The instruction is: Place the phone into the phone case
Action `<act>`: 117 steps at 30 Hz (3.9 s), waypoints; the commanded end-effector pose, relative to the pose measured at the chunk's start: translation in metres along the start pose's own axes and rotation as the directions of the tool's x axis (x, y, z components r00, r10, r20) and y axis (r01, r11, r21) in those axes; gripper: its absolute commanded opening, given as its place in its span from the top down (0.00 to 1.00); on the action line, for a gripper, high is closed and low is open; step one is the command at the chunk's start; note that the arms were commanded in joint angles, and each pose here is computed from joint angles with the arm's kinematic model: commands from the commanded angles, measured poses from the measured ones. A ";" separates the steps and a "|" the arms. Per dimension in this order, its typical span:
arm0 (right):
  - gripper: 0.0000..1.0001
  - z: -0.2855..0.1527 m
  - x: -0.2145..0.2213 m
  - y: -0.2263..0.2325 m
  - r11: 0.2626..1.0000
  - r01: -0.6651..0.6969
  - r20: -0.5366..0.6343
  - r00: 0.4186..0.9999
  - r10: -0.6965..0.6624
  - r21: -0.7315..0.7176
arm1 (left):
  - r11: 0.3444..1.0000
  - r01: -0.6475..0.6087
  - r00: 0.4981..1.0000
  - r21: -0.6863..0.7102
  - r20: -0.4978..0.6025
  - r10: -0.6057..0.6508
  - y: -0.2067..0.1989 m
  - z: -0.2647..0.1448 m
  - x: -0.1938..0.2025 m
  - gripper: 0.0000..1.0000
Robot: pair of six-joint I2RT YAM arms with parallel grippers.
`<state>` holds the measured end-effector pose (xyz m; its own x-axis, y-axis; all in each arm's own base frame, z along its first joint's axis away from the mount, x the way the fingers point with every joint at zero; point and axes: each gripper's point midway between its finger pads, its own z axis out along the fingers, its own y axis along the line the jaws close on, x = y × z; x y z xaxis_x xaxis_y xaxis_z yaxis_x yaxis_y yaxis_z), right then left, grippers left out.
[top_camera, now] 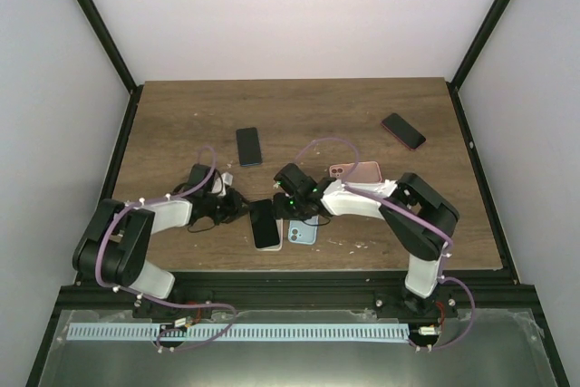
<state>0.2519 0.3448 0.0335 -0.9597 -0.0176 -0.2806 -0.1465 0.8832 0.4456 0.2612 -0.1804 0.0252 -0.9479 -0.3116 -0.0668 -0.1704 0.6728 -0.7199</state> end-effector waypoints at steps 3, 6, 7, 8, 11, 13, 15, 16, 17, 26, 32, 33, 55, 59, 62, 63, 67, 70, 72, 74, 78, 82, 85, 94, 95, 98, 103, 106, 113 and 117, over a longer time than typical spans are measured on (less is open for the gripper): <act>0.56 0.009 -0.007 -0.001 0.998 0.057 0.025 0.998 -0.056 -0.006 | 0.996 -0.077 0.997 0.047 0.013 0.076 -0.020 0.007 -0.009 0.80; 0.62 0.008 -0.010 0.005 0.995 0.094 0.047 0.995 -0.092 -0.041 | 0.995 -0.085 0.996 0.053 0.000 0.085 -0.024 0.011 -0.008 0.84; 0.63 0.008 -0.010 0.007 0.993 0.106 0.052 0.993 -0.103 -0.052 | 0.995 -0.088 0.996 0.054 -0.004 0.089 -0.025 0.012 -0.008 0.84; 0.64 0.008 -0.011 0.010 0.991 0.119 0.058 0.992 -0.115 -0.063 | 0.994 -0.095 0.995 0.058 -0.003 0.095 -0.028 0.012 -0.008 0.84; 0.66 0.008 -0.013 0.017 0.984 0.153 0.071 0.987 -0.147 -0.092 | 0.992 -0.105 0.994 0.070 0.006 0.105 -0.031 0.011 -0.008 0.84; 0.67 0.008 -0.016 0.021 0.978 0.177 0.086 0.982 -0.168 -0.110 | 0.990 -0.115 0.993 0.078 0.011 0.115 -0.034 0.010 -0.008 0.84; 0.67 0.009 -0.019 0.025 0.974 0.190 0.097 0.979 -0.179 -0.123 | 0.990 -0.122 0.993 0.067 0.012 0.121 -0.033 0.011 -0.009 0.82; 0.67 0.008 -0.019 0.027 0.971 0.198 0.099 0.978 -0.185 -0.132 | 0.990 -0.124 0.992 0.059 0.011 0.124 -0.032 0.012 -0.010 0.81; 0.67 0.008 -0.020 0.029 0.969 0.202 0.103 0.977 -0.189 -0.141 | 0.991 -0.123 0.992 0.056 0.009 0.123 -0.031 0.013 -0.010 0.81; 0.68 0.005 -0.020 0.034 0.961 0.219 0.107 0.973 -0.203 -0.167 | 0.991 -0.121 0.993 0.060 -0.004 0.122 -0.035 0.015 -0.006 0.74; 0.65 -0.006 -0.012 0.015 0.982 0.159 0.069 0.986 -0.153 -0.101 | 0.991 -0.133 0.990 -0.009 0.038 0.134 -0.033 -0.001 -0.009 0.59; 0.65 -0.008 -0.009 0.014 0.983 0.149 0.059 0.988 -0.143 -0.109 | 0.991 -0.136 0.990 -0.012 0.039 0.137 -0.033 -0.003 -0.008 0.58; 0.72 0.004 0.017 0.024 0.967 0.089 -0.035 0.994 -0.100 -0.240 | 0.992 -0.122 0.992 0.029 -0.033 0.123 -0.019 0.007 0.014 0.94; 0.73 0.004 0.015 0.029 0.960 0.092 -0.023 0.995 -0.102 -0.264 | 0.995 -0.091 0.994 0.047 -0.054 0.094 -0.016 0.013 0.019 0.95; 0.73 0.005 0.012 0.029 0.959 0.101 -0.005 0.994 -0.106 -0.265 | 0.995 -0.084 0.995 0.053 -0.058 0.087 -0.014 0.015 0.021 0.94; 0.73 0.005 0.011 0.029 0.958 0.104 0.002 0.994 -0.107 -0.268 | 0.995 -0.083 0.994 0.060 -0.065 0.087 -0.015 0.015 0.023 0.93; 0.73 0.003 0.008 0.035 0.943 0.123 0.028 0.992 -0.120 -0.308 | 0.994 -0.079 0.993 0.069 -0.079 0.085 -0.016 0.017 0.026 0.90; 0.72 0.001 0.005 0.039 0.938 0.121 0.034 0.993 -0.117 -0.324 | 0.997 -0.071 0.994 0.037 -0.075 0.073 -0.012 0.016 0.026 0.87; 0.72 -0.001 0.005 0.034 0.948 0.097 0.027 0.995 -0.093 -0.303 | 0.998 -0.067 0.995 0.001 -0.073 0.067 -0.008 0.013 0.026 0.83; 0.71 -0.002 0.006 0.026 0.962 0.071 0.014 0.997 -0.070 -0.265 | 0.998 -0.066 0.996 -0.014 -0.067 0.065 -0.008 0.008 0.026 0.77; 0.70 -0.002 0.018 0.018 0.970 0.024 -0.041 0.999 -0.035 -0.240 | 0.997 -0.068 0.997 -0.047 -0.046 0.065 -0.009 -0.001 0.024 0.70; 0.67 0.000 0.029 0.011 0.972 -0.006 -0.077 0.997 -0.012 -0.234 | 0.995 -0.075 0.996 -0.068 -0.054 0.071 -0.006 -0.005 0.027 0.62; 0.65 0.002 0.032 0.008 0.973 -0.018 -0.085 0.996 -0.002 -0.230 | 0.995 -0.070 0.996 -0.076 -0.065 0.065 0.000 -0.004 0.032 0.57; 0.62 -0.004 0.028 0.035 0.929 -0.022 -0.081 0.997 -0.009 -0.369 | 0.996 -0.059 0.994 -0.066 -0.095 0.052 0.009 0.002 0.041 0.82; 0.61 -0.008 0.026 0.040 0.921 -0.020 -0.076 0.997 -0.010 -0.389 | 0.996 -0.056 0.994 -0.074 -0.095 0.049 0.012 0.002 0.043 0.84; 0.61 -0.016 0.024 0.054 0.885 -0.025 -0.073 0.997 -0.010 -0.465 | 0.996 -0.043 0.995 -0.082 -0.095 0.035 0.016 0.001 0.045 0.86; 0.61 -0.030 0.025 0.069 0.819 -0.055 -0.076 0.997 0.014 -0.571 | 0.997 0.001 0.993 -0.080 -0.114 -0.011 0.021 0.001 0.054 0.83; 0.60 -0.035 0.027 0.076 0.786 -0.065 -0.088 0.996 0.014 -0.615 | 0.998 0.022 0.993 -0.060 -0.118 -0.029 0.020 0.000 0.059 0.80; 0.59 -0.049 0.021 0.091 0.732 -0.058 -0.073 0.997 0.011 -0.679 | 0.997 0.043 0.990 -0.059 -0.133 -0.050 0.023 -0.001 0.066 0.73; 0.58 -0.053 0.020 0.092 0.718 -0.060 -0.060 0.998 0.025 -0.694 | 0.997 0.046 0.990 -0.059 -0.130 -0.054 0.023 -0.004 0.067 0.66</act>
<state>0.2149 0.3689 0.0479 -0.9922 0.0383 -0.1187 -0.0799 0.5361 0.8404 0.2207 -0.1879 0.0232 -0.9613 -0.2731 -0.0360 -0.1655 0.6771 -0.7170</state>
